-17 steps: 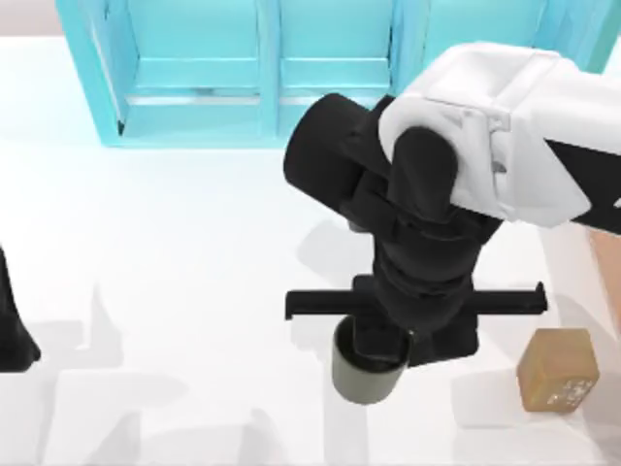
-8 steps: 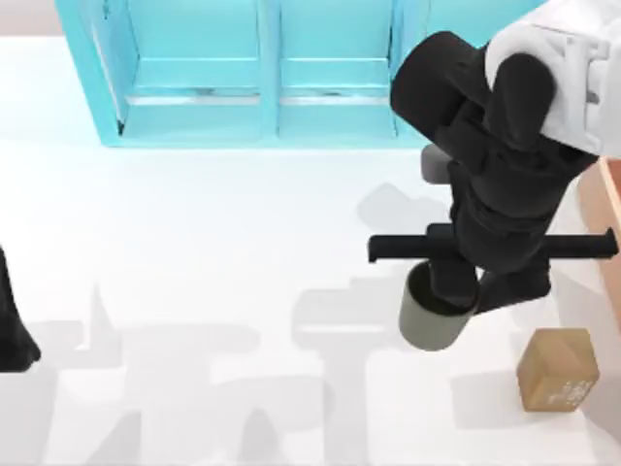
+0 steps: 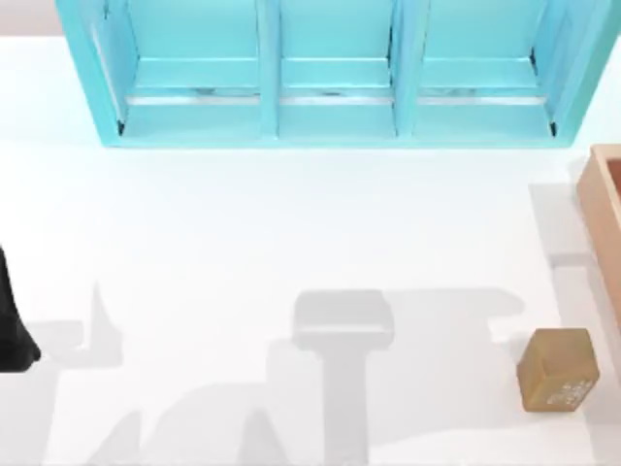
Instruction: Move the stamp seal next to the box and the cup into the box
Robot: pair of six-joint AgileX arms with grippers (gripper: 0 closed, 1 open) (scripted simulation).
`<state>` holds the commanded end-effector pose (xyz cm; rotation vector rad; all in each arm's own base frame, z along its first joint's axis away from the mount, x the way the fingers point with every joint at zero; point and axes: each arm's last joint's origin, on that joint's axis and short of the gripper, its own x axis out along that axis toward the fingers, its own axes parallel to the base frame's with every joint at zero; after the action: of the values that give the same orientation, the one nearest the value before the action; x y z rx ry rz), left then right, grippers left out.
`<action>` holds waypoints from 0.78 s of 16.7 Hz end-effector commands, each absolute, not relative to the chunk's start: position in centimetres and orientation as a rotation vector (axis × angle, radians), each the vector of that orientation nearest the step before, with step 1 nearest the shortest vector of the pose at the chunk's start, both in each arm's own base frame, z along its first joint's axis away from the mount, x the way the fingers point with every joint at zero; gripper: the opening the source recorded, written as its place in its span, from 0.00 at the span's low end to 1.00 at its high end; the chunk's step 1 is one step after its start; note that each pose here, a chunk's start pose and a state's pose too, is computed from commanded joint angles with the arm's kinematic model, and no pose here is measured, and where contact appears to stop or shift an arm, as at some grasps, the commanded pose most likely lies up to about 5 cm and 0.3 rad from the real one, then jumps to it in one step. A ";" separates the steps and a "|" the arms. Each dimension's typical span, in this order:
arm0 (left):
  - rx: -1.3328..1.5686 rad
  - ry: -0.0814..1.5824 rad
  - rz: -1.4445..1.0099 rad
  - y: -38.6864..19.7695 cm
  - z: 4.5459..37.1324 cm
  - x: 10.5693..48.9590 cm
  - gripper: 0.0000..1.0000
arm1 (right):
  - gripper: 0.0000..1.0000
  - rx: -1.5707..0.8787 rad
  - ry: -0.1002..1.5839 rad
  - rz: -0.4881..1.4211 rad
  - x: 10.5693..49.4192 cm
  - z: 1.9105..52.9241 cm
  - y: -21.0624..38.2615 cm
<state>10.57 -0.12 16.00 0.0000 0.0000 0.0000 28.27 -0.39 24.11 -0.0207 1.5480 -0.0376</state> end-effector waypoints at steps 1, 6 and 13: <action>0.000 0.000 0.000 -0.1 16.0 10.6 1.00 | 0.00 -0.026 1.547 -0.042 27.5 24.0 -2.9; 0.000 0.000 0.000 -0.1 16.0 10.6 1.00 | 0.00 -0.044 1.541 -0.057 22.7 23.5 -10.5; 0.000 0.000 0.000 -0.1 16.0 10.6 1.00 | 0.00 -0.047 1.536 -0.061 21.2 23.2 -11.8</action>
<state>10.57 -0.12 16.00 0.0000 0.0000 0.0000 21.20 -11.79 23.23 -0.0470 1.5356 -0.0606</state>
